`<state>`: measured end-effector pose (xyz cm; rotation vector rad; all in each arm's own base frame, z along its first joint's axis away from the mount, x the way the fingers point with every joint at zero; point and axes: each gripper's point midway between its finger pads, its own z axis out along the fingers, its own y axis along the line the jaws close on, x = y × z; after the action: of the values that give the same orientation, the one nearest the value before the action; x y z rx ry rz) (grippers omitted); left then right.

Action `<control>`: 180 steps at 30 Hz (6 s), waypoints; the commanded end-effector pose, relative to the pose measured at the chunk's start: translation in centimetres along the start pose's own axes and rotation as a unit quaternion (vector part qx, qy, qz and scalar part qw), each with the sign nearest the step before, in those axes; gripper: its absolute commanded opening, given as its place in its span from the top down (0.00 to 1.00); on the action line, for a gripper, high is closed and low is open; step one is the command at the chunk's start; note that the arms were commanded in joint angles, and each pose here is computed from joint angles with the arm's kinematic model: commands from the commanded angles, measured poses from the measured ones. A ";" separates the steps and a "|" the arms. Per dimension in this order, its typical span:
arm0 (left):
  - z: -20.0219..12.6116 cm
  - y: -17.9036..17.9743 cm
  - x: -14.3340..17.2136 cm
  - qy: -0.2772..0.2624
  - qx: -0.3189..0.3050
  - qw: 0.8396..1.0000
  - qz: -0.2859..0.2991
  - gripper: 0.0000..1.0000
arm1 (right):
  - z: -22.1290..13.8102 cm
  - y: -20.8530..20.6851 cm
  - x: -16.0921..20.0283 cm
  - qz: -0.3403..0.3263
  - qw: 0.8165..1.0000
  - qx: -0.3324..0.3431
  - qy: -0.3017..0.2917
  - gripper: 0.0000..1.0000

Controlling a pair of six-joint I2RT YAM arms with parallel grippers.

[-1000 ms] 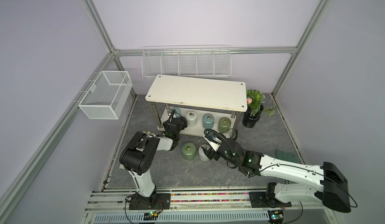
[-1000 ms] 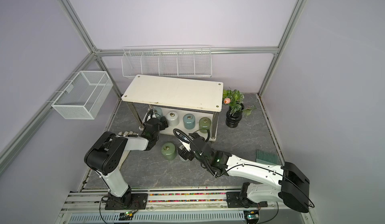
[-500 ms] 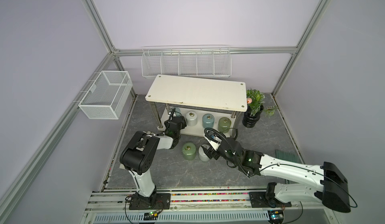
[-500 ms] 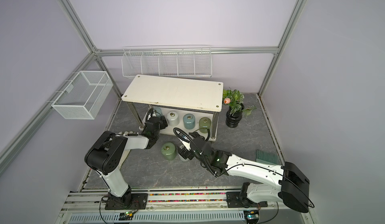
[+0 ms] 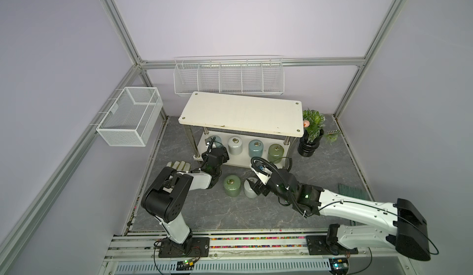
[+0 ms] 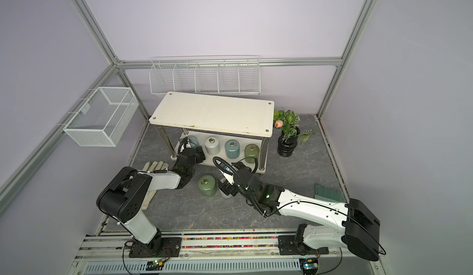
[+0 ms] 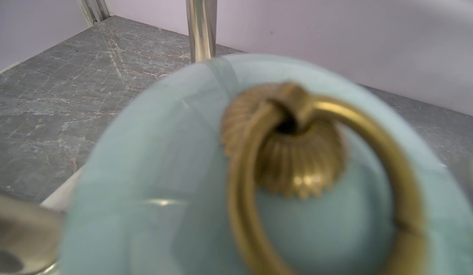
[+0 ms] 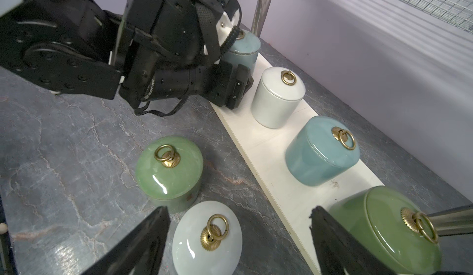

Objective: Remove the tea canisters from the shelf
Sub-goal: Pick up the tea canister from the shelf, then place the tea canister at the center of the board, then pick up the tea canister from the shelf.

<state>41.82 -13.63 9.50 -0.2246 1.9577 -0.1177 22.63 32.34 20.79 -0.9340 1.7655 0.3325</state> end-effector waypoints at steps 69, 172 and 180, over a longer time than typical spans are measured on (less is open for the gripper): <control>-7.1 -0.3 -5.3 -0.068 0.032 0.997 0.014 0.21 | -1.4 -0.9 -1.4 0.002 0.999 0.007 -0.039 0.11; -17.4 0.0 -3.8 -0.028 0.027 0.991 0.125 0.00 | -4.0 -1.8 -3.0 -0.005 0.997 0.014 -0.069 0.11; -17.4 -6.4 -2.9 -0.003 0.171 0.964 0.202 0.00 | -4.5 -2.7 -2.8 0.002 0.997 0.037 -0.069 0.11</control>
<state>27.72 -16.70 19.35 0.2160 1.9637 -0.0792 21.77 29.86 24.90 -0.8810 1.6624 0.3413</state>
